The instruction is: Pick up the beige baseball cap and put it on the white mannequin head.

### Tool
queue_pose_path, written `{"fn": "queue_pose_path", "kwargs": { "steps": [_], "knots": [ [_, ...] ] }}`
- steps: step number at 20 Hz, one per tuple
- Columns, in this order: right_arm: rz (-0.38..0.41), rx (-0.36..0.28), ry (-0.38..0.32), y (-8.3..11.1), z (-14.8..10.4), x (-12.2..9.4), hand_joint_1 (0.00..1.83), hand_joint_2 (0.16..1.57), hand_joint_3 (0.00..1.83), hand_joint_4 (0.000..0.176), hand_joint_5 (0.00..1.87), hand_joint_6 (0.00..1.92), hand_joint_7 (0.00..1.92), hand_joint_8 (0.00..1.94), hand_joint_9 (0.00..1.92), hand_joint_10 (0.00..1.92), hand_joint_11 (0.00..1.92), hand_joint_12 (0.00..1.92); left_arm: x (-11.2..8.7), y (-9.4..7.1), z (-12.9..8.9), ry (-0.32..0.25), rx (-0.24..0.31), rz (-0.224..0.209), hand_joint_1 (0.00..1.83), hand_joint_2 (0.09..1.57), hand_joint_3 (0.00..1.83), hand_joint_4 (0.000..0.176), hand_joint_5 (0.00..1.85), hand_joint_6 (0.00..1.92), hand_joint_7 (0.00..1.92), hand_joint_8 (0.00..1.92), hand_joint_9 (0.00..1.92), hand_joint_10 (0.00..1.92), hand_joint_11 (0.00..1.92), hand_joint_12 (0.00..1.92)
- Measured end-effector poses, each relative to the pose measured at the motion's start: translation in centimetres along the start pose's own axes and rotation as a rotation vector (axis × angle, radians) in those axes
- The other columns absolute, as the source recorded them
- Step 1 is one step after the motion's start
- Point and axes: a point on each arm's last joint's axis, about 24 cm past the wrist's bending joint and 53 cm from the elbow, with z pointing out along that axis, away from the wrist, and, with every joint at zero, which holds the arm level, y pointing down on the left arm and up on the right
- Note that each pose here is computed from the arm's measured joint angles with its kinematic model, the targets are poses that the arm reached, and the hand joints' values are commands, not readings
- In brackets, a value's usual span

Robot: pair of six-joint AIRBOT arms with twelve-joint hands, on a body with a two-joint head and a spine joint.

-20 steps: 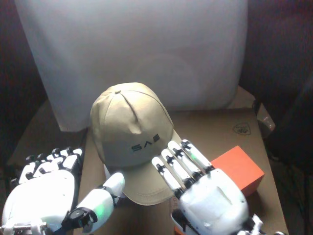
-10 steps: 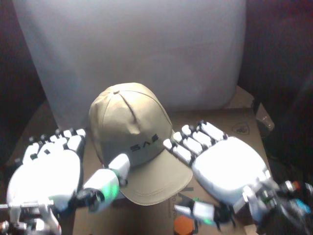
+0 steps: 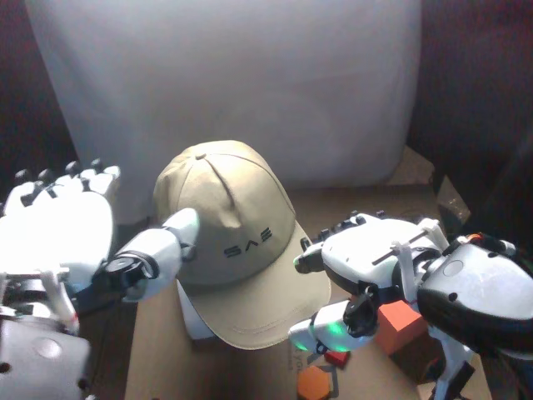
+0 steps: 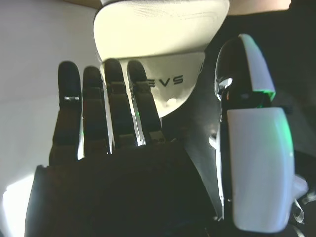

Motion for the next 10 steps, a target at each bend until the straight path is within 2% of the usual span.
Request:
{"fn": "queue_pose_path", "kwargs": {
  "steps": [1, 2, 4, 5, 6, 7, 9, 10],
  "knots": [
    [0.003, 0.009, -0.007, -0.2, -0.1, -0.1, 0.57, 1.07, 0.0, 0.0, 0.68, 0.05, 0.74, 0.04, 0.63, 0.11, 0.24, 1.41, -0.3, 0.4, -0.2, 0.004, -0.025, 0.013, 0.0, 1.2, 0.0, 0.0, 0.32, 0.01, 0.31, 0.01, 0.28, 0.0, 0.0, 0.66],
    [0.005, 0.021, -0.01, -0.4, -0.2, -0.1, 0.6, 1.07, 0.0, 0.0, 0.75, 0.03, 0.79, 0.04, 0.64, 0.3, 0.29, 1.47, -0.7, 0.7, -0.5, 0.003, -0.038, 0.019, 0.02, 1.2, 0.0, 0.0, 0.37, 0.01, 0.37, 0.01, 0.33, 0.01, 0.03, 0.7],
    [-0.009, 0.026, -0.015, -0.6, -0.9, -0.4, 0.67, 1.07, 0.0, 0.0, 0.87, 0.06, 0.86, 0.09, 0.49, 1.0, 0.34, 1.66, -1.0, 0.4, -0.8, 0.004, -0.045, 0.0, 0.16, 1.18, 0.0, 0.0, 0.51, 0.01, 0.53, 0.01, 0.47, 0.01, 0.13, 0.73],
    [-0.007, 0.029, -0.023, -0.8, -1.2, -0.9, 0.71, 1.06, 0.0, 0.0, 0.91, 0.16, 0.8, 0.35, 0.49, 1.24, 0.37, 1.75, -1.1, 0.0, -0.9, 0.004, -0.039, -0.01, 0.21, 1.17, 0.0, 0.0, 0.57, 0.01, 0.63, 0.01, 0.57, 0.02, 0.18, 0.73],
    [-0.004, 0.036, -0.035, -1.0, -1.8, -1.6, 0.77, 1.03, 0.0, 0.0, 0.81, 0.83, 0.73, 0.96, 0.55, 1.48, 0.48, 1.9, -1.2, -0.9, -1.1, 0.006, -0.02, -0.03, 0.31, 1.16, 0.0, 0.0, 0.67, 0.02, 0.76, 0.02, 0.74, 0.04, 0.34, 0.78],
    [-0.006, 0.037, -0.037, -1.1, -1.9, -1.8, 0.77, 1.03, 0.0, 0.0, 0.81, 0.83, 0.73, 0.96, 0.55, 1.48, 0.48, 1.9, -1.3, -1.2, -1.2, 0.007, -0.015, -0.034, 0.31, 1.16, 0.0, 0.0, 0.67, 0.02, 0.76, 0.02, 0.74, 0.04, 0.34, 0.78],
    [-0.019, 0.033, -0.041, -0.8, -2.2, -2.0, 0.82, 1.01, 0.0, 0.0, 0.75, 1.42, 0.77, 1.34, 0.67, 1.7, 0.66, 1.92, -1.3, -2.1, -1.5, 0.014, 0.001, -0.056, 0.49, 1.14, 0.0, 0.0, 0.87, 0.03, 0.94, 0.06, 0.9, 0.1, 0.5, 0.94],
    [-0.025, 0.029, -0.039, -0.6, -2.3, -1.9, 0.85, 1.01, 0.0, 0.0, 0.71, 1.78, 0.75, 1.76, 0.77, 1.88, 0.82, 1.92, -1.4, -2.4, -1.6, 0.014, 0.007, -0.064, 0.63, 1.12, 0.0, 0.0, 0.98, 0.13, 0.97, 0.47, 0.9, 0.7, 0.66, 1.17]
  ]
}}
